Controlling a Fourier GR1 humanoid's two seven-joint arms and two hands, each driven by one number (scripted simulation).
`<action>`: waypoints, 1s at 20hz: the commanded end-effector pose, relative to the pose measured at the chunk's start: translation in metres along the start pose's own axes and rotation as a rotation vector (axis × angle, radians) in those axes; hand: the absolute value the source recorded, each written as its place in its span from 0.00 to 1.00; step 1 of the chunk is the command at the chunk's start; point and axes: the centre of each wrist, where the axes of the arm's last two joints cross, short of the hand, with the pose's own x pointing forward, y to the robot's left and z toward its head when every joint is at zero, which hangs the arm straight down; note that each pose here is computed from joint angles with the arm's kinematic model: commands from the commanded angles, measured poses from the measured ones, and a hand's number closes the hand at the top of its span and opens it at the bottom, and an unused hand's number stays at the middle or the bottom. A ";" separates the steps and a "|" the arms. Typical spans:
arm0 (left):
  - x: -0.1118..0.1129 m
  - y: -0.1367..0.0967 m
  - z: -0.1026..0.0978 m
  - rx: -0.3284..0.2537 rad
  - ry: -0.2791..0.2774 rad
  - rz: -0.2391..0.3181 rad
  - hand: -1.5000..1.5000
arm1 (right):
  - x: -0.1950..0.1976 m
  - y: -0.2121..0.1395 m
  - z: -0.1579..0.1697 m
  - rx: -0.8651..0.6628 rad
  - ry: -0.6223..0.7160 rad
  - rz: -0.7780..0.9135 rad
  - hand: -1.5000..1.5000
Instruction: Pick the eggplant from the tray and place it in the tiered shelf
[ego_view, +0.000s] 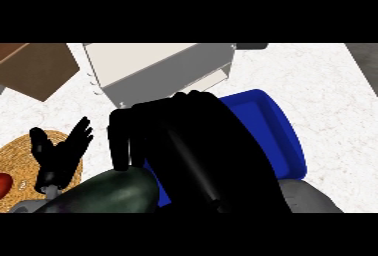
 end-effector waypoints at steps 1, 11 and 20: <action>-0.021 -0.011 0.000 0.007 0.064 -0.013 0.50 | 0.020 -0.054 -0.010 -0.053 0.017 0.004 1.00; 0.000 -0.010 -0.001 -0.015 0.056 -0.004 0.50 | 0.000 -0.111 -0.080 -0.169 0.100 -0.063 1.00; -0.012 -0.016 -0.003 -0.024 0.042 -0.022 0.50 | 0.004 -0.140 -0.131 -0.121 0.116 -0.013 1.00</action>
